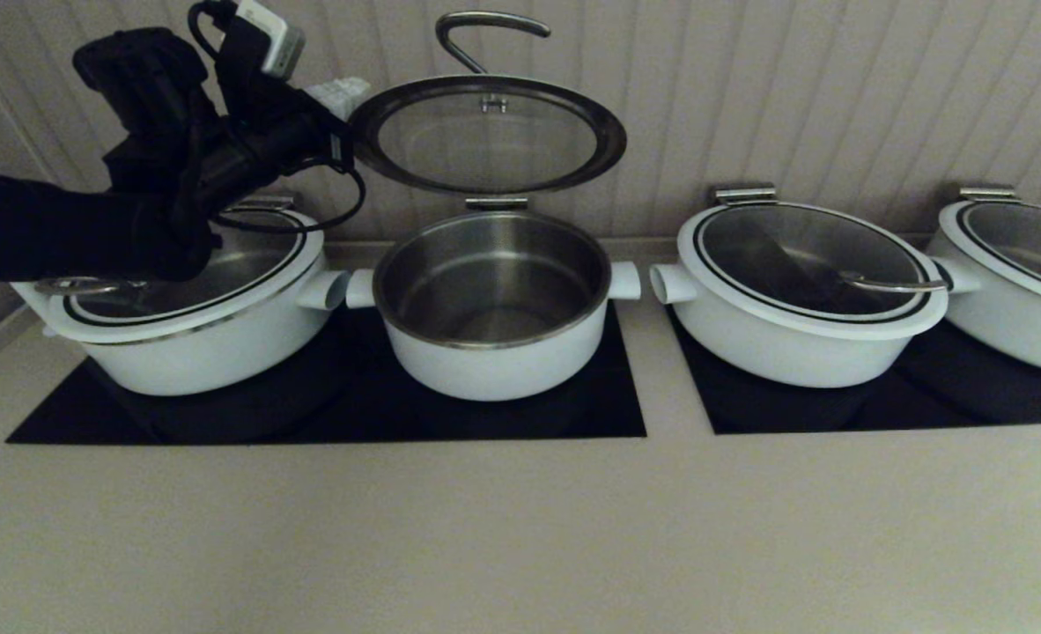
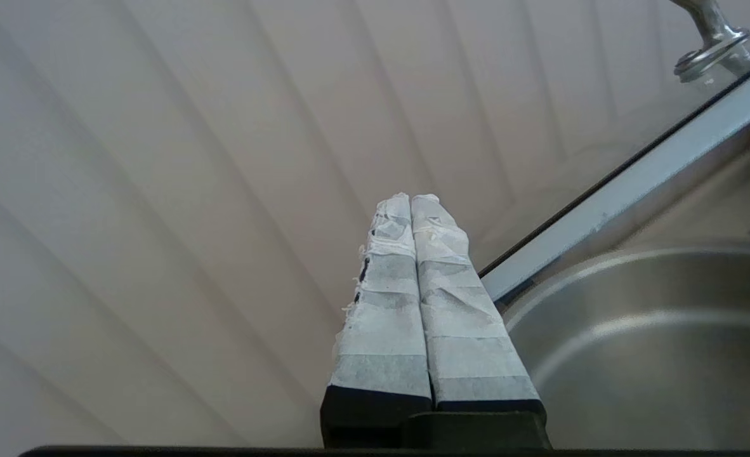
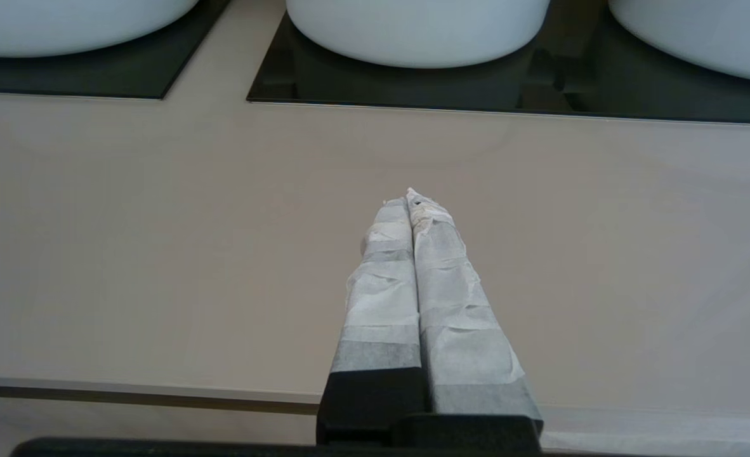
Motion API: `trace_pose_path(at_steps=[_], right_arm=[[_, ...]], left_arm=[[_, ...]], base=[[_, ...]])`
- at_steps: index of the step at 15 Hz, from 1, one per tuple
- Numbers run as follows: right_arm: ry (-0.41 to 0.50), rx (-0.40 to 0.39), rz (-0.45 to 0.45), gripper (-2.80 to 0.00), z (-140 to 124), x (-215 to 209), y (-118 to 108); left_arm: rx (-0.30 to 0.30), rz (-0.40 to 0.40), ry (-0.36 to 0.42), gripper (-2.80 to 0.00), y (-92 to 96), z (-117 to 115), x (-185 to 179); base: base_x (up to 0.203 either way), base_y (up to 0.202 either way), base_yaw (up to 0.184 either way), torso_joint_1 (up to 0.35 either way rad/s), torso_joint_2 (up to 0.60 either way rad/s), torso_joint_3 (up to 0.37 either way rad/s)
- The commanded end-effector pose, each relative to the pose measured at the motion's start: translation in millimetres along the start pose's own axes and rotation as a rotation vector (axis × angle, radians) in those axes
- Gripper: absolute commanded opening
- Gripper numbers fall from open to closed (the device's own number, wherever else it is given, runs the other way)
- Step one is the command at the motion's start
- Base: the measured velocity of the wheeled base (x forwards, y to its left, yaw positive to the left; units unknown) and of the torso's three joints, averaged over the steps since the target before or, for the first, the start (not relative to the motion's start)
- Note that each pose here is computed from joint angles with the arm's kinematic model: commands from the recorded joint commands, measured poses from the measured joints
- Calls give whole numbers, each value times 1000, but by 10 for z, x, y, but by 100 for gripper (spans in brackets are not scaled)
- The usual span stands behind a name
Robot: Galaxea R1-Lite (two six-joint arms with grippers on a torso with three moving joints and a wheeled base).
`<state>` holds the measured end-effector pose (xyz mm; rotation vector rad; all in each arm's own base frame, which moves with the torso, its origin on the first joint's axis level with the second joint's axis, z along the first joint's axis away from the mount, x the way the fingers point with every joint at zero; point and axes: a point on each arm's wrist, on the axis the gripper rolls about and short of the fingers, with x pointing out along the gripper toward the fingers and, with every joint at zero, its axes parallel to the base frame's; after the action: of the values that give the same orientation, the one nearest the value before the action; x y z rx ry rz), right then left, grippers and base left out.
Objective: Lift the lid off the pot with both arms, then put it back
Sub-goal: Close the pot lid
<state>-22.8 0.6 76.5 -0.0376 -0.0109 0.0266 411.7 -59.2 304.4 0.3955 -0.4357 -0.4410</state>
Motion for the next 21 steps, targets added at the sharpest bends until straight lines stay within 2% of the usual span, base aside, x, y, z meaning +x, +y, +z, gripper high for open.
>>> trace_pose_path(at_steps=[1,21], right_arm=[[1,0,1,-280,1,1,0],[0,-1,1,-280,0,0,0]], left_arm=[[-2,-6,7,-280,-23,18,-60],[-25,-27,55,-280,-315,-207,-486]], base=[[0,0,0,0,0,0],[0,0,0,0,0,0]])
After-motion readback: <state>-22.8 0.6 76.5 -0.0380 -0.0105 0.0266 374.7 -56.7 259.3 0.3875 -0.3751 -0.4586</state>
